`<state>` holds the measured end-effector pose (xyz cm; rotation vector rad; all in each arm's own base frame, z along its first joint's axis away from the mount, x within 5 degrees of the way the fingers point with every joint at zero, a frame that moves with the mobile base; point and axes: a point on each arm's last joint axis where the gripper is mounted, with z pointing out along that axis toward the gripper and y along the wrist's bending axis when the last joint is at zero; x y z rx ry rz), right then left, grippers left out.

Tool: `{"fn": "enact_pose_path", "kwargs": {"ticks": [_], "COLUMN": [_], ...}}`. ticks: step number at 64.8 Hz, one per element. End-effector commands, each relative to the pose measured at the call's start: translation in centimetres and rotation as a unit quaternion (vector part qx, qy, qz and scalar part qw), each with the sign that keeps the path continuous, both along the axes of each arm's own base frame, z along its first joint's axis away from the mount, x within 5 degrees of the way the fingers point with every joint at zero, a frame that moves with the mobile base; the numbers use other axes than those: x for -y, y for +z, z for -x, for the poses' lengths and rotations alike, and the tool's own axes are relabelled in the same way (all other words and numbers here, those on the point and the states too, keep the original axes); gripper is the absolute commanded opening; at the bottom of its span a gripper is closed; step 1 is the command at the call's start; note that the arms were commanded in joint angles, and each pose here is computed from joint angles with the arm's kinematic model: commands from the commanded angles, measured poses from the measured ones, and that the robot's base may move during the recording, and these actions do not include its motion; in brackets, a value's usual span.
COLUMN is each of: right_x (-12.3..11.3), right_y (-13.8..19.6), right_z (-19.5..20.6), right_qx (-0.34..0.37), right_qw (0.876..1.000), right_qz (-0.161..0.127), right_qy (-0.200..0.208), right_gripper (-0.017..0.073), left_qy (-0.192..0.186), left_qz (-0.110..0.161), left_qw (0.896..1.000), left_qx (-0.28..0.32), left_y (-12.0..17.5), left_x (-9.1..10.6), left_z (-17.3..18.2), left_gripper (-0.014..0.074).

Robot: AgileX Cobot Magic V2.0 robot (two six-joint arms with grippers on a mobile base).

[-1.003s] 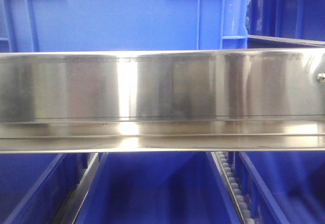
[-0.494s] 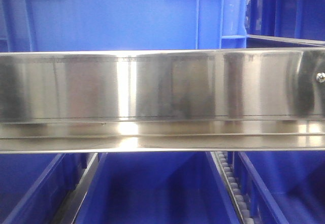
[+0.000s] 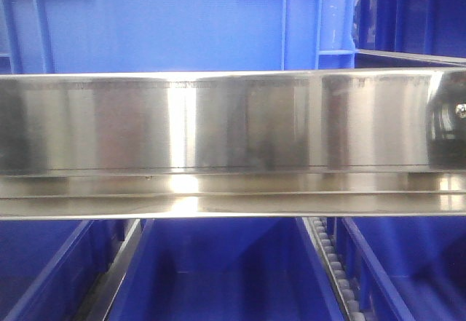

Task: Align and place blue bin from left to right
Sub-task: 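Close both grippers on the blue bin's opposite side walls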

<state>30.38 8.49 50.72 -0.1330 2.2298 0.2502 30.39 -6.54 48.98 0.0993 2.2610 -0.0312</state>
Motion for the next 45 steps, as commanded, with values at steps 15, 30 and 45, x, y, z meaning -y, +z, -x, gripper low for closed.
{"fn": "enact_pose_path", "kwargs": {"ticks": [15, 30, 45], "right_x": [-3.2, -4.0, -3.6], "right_y": [-2.2, -5.4, -8.0], "right_z": [-3.7, -6.5, -8.8], "right_qx": [-0.006, -0.046, -0.08], "right_qw": [0.999, 0.998, 0.996], "right_qz": [0.025, 0.04, 0.039], "right_qy": [-0.02, -0.022, -0.032], "right_gripper": [0.0559, 0.0559, 0.0559], "left_qy": [0.009, 0.024, 0.022], "left_qz": [-0.01, -0.046, -0.05], "left_qw": [0.999, 0.996, 0.995], "left_qx": [-0.048, -0.067, -0.089], "left_y": [-3.1, -5.0, -6.7], "left_x": [0.5, 0.4, 0.8], "left_z": [-3.6, -5.4, -6.8], "left_gripper": [0.058, 0.058, 0.058]}}
